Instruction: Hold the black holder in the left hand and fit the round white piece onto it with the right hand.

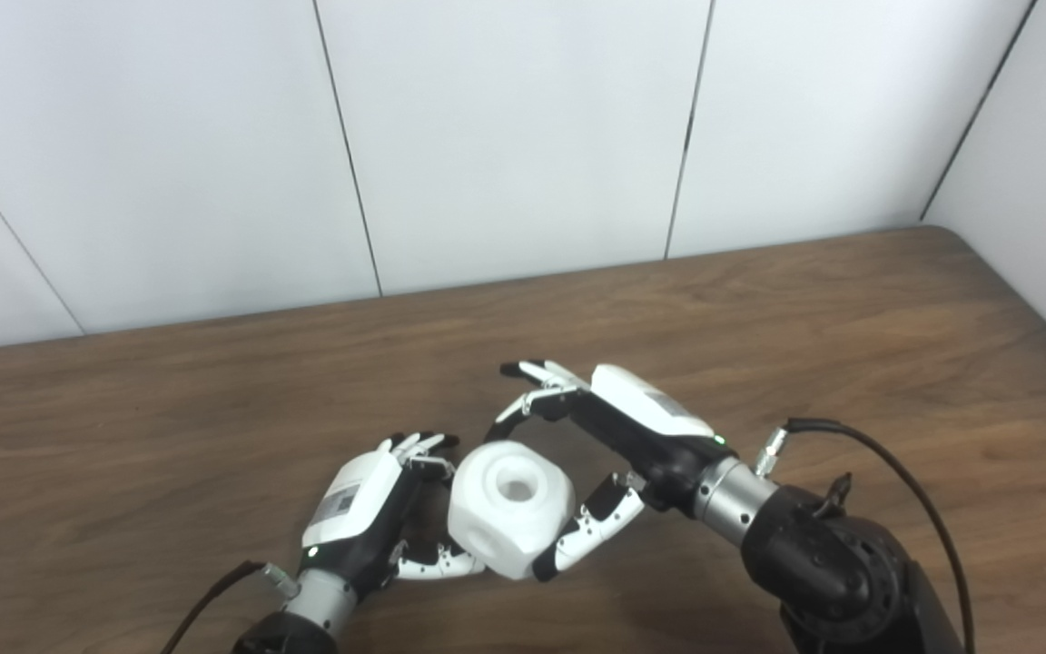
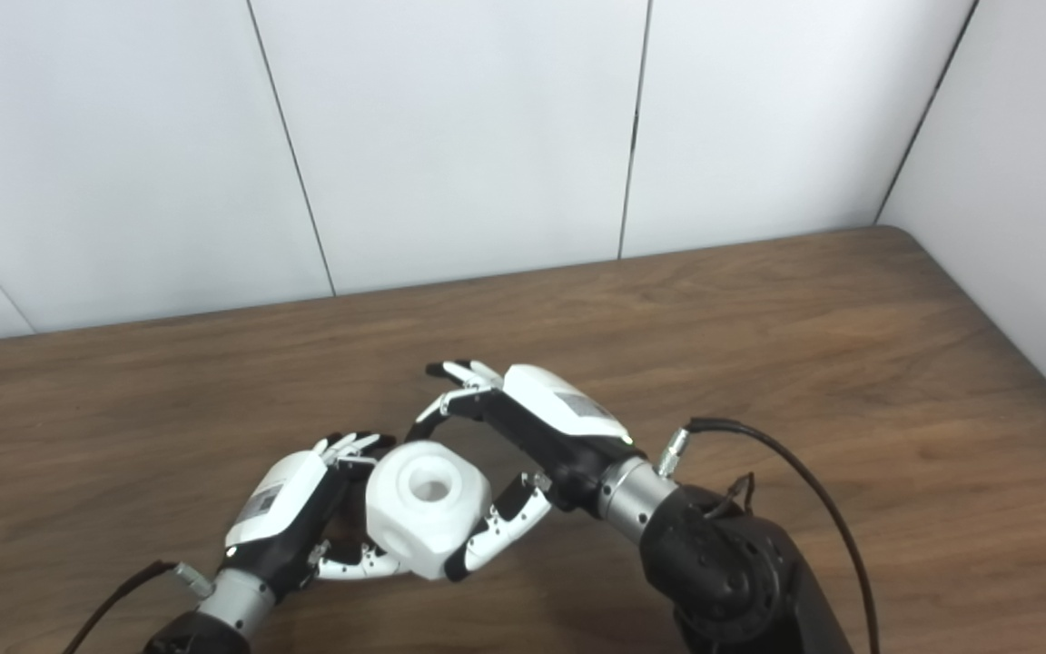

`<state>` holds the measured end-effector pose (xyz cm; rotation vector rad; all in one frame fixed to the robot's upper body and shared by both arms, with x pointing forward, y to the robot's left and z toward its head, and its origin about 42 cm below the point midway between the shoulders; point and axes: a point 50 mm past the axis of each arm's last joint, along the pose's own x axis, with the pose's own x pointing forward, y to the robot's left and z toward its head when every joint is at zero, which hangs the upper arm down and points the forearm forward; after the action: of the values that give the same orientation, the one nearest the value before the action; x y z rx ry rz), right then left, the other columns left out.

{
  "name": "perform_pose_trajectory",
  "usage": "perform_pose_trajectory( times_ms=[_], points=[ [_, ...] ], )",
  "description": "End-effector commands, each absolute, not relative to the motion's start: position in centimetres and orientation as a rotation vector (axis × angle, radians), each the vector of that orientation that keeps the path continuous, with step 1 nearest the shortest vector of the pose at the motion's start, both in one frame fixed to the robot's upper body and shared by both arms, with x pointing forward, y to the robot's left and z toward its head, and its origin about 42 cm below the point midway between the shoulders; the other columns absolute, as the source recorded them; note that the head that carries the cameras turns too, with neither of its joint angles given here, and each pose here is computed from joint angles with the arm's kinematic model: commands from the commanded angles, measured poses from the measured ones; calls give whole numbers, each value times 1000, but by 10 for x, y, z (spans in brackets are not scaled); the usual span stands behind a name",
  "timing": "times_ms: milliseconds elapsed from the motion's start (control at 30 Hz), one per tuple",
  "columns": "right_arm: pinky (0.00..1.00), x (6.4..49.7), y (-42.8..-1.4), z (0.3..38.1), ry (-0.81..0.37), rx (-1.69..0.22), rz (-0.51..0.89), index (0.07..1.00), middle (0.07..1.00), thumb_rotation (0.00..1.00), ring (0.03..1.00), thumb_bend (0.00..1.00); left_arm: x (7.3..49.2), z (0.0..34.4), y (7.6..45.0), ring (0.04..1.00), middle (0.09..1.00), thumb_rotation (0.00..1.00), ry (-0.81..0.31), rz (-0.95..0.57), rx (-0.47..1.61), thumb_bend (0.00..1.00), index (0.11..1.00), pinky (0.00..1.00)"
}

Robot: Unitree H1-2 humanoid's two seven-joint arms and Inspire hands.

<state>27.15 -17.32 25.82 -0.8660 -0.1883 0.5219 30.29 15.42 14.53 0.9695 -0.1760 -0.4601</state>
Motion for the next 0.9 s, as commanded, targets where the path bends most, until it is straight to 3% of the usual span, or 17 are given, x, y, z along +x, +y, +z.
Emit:
perform_pose_trajectory(
  times_ms=[0,433,633,867],
  points=[
    [879,272,-171,271,-281,-876,506,478,966,135,1000,510,303,153,148,952,901,45,-204,-473,982,517,481,1000],
    [915,276,-172,265,-310,-901,418,480,982,137,1000,508,300,152,146,944,897,45,-206,-476,978,517,481,1000],
    [808,280,-177,271,-337,-876,376,479,976,139,1000,507,302,150,144,949,901,45,-194,-480,980,517,481,1000],
    [798,283,-182,272,-343,-869,351,479,970,138,1000,508,301,150,141,944,897,44,-195,-474,978,517,481,1000]
  ],
)
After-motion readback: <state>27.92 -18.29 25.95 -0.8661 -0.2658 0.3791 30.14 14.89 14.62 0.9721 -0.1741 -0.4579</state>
